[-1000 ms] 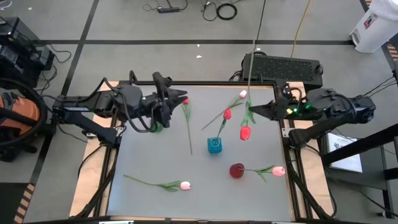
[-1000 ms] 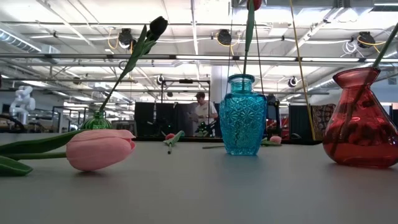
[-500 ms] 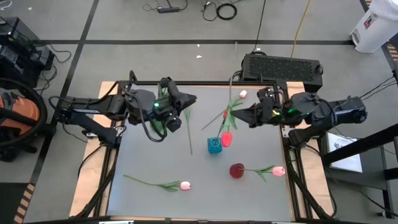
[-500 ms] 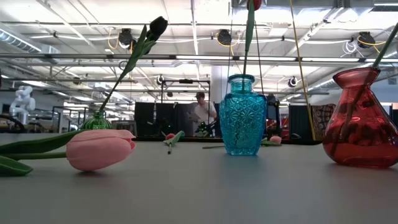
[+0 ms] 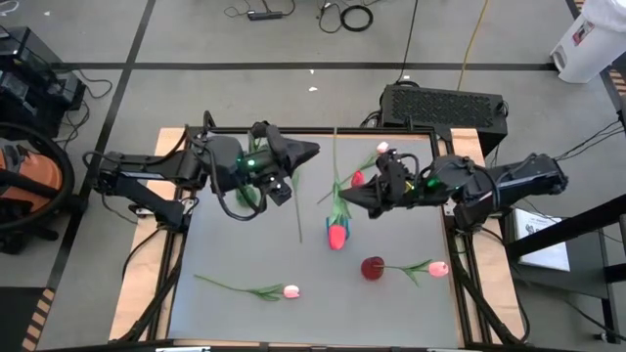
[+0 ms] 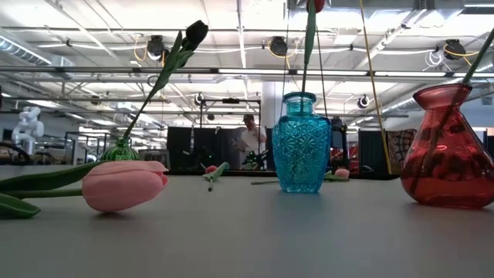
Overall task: Sort flowers into vase by color
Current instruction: Put the right red tulip into the blue vase
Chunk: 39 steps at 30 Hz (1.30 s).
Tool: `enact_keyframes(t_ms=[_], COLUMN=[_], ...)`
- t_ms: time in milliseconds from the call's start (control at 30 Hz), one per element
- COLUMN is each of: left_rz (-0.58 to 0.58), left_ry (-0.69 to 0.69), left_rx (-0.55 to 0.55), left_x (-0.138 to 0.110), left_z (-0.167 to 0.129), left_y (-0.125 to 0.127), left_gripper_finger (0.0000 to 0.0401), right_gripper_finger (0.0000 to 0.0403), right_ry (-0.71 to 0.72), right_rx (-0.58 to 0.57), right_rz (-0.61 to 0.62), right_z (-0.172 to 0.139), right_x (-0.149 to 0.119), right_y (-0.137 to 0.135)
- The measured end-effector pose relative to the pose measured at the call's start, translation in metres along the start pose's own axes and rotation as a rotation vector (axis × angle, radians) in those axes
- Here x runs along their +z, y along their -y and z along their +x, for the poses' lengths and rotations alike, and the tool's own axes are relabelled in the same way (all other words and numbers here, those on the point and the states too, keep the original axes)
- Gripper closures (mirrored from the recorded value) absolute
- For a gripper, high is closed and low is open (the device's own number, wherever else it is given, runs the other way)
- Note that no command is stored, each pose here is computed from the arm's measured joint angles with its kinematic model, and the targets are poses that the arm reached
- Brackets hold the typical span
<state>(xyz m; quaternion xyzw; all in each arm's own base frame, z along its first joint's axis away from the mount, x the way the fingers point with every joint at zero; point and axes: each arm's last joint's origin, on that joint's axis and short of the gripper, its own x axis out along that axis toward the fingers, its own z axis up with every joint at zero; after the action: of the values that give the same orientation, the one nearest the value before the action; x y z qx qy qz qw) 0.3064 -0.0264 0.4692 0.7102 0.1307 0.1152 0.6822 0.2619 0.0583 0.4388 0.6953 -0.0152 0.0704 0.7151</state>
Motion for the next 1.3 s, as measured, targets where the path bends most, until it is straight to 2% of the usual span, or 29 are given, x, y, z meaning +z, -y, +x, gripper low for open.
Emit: enact_keyframes(t_ms=[233, 800, 1300], left_rz=[0.018, -0.017, -0.009], left_ry=[0.039, 0.092, 0.167], left_rx=[-0.035, 0.039, 0.023], left_x=[0.008, 0.025, 0.030], left_z=[0.008, 0.002, 0.006], left_y=[0.009, 0.002, 0.007], left_gripper_finger=[0.0310, 0.0310, 0.0310], right_gripper_finger=[0.0403, 0.0403, 0.0403], right_ry=[-0.009, -0.003, -0.033], right_rx=[0.023, 0.028, 0.027], right_rz=[0.054, 0.090, 0.125], right_z=[0.009, 0.008, 0.008], right_x=[-0.002, -0.002, -0.005], right_y=[0.003, 0.003, 0.002])
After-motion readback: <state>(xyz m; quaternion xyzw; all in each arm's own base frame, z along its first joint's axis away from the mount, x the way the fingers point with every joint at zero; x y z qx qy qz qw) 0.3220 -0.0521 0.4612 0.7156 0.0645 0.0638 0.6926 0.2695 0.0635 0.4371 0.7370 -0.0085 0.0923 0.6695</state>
